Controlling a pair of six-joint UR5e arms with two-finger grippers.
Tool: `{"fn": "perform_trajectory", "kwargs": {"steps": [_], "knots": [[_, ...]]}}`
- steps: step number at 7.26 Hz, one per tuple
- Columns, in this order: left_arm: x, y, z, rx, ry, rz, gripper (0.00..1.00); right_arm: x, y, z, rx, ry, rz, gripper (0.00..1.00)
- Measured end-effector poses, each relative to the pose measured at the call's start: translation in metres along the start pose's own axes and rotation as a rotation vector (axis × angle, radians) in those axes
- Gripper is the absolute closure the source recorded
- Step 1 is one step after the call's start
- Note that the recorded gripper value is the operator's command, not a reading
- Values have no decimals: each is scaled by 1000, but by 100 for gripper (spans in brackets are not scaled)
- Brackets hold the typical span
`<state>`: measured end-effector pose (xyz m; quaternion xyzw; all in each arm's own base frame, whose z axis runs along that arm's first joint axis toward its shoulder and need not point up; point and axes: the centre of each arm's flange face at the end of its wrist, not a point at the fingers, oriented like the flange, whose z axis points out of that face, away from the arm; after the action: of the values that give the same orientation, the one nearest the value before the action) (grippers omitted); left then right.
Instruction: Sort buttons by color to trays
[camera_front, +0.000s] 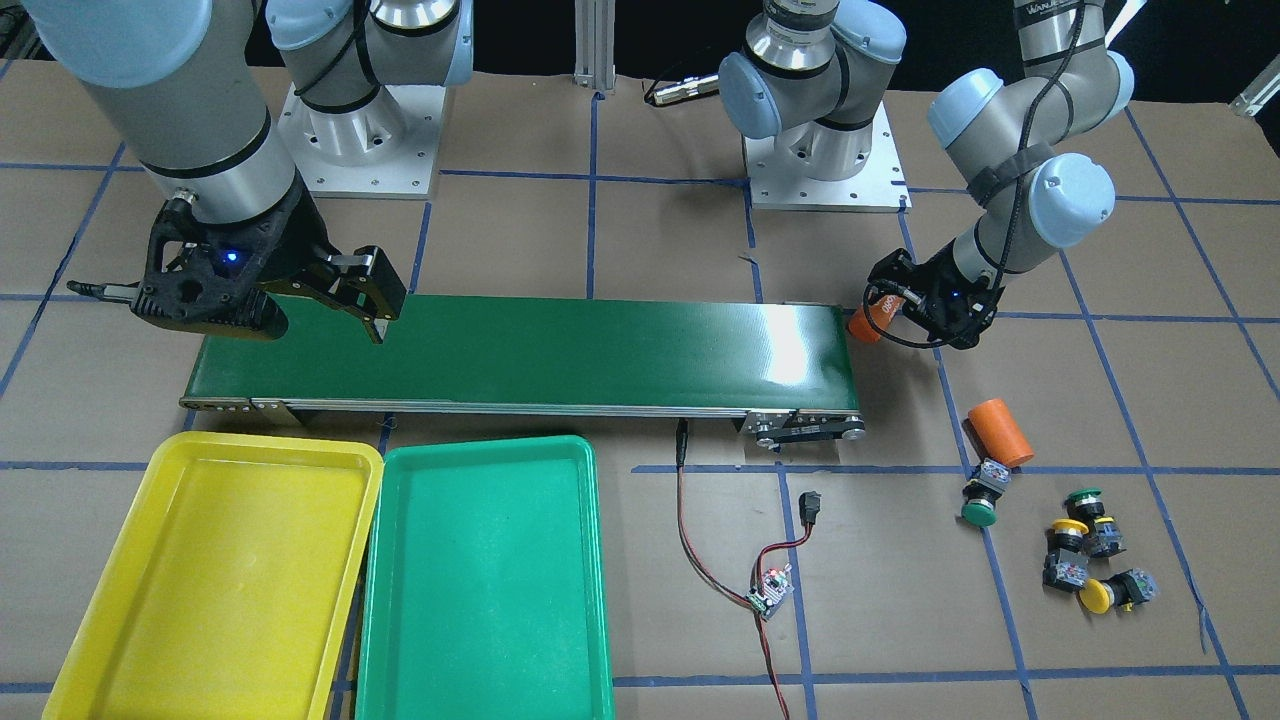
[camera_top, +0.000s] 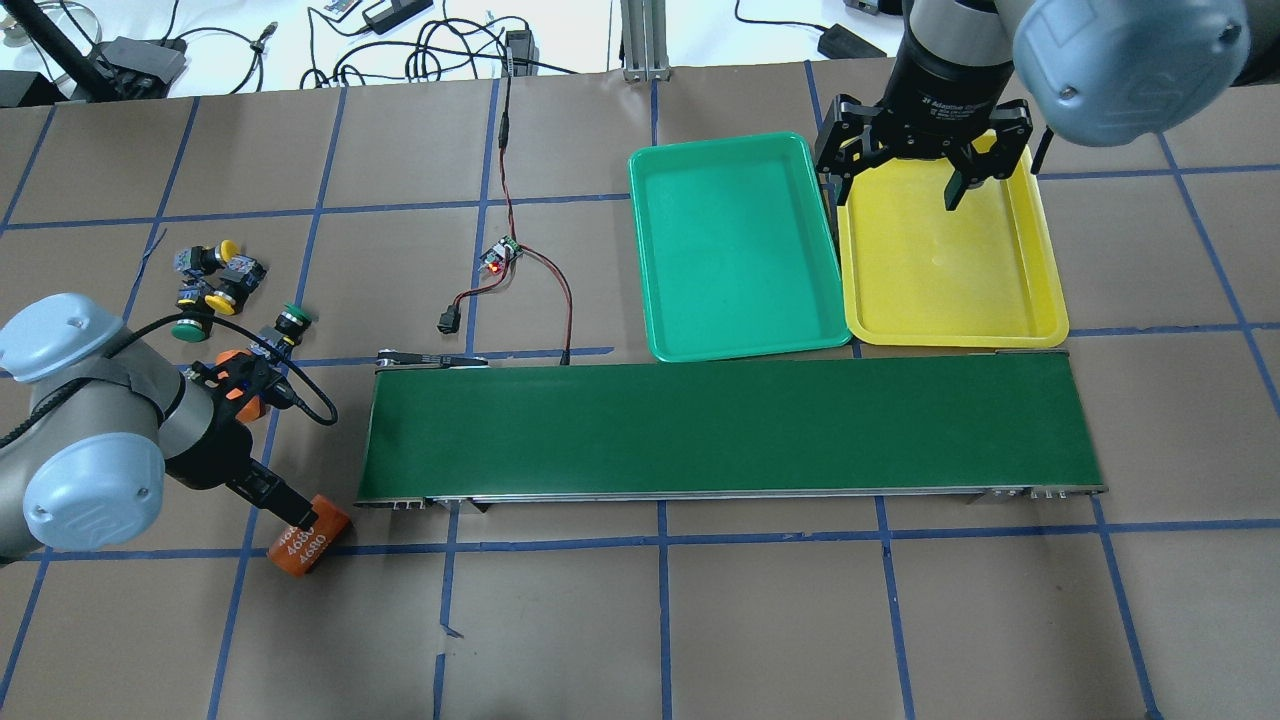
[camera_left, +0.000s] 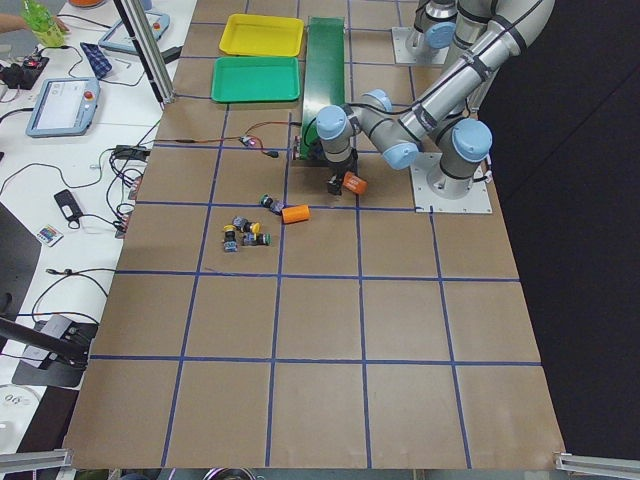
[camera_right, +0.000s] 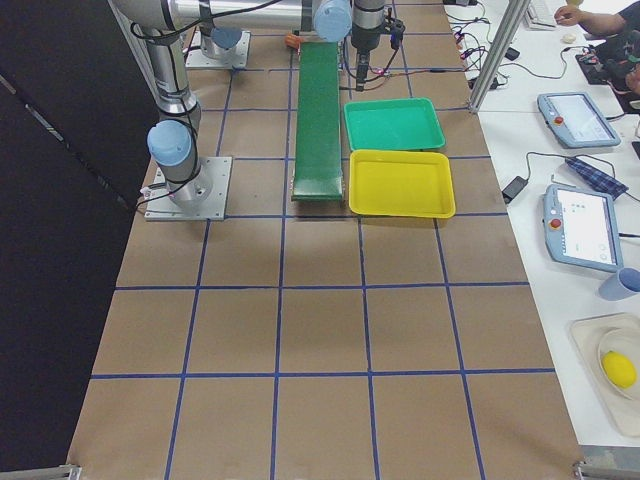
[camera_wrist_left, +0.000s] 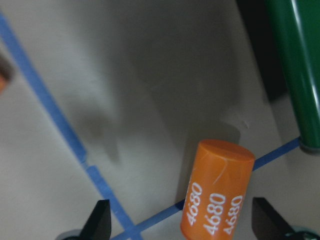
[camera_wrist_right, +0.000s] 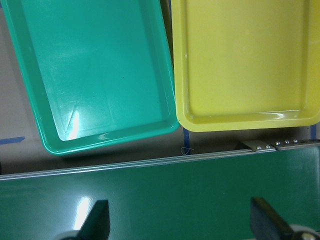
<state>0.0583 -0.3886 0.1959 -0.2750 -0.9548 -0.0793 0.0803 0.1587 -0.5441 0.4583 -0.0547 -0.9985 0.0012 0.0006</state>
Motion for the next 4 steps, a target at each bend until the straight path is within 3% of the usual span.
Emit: {"fn": "perform_trajectory", "kwargs": {"steps": [3, 4], "knots": [[14, 1, 13, 40, 36, 42, 0, 3, -1, 1, -2, 1, 3, 0], [17, 3, 21, 40, 53, 43, 52, 3, -1, 1, -1, 1, 3, 0]]}}
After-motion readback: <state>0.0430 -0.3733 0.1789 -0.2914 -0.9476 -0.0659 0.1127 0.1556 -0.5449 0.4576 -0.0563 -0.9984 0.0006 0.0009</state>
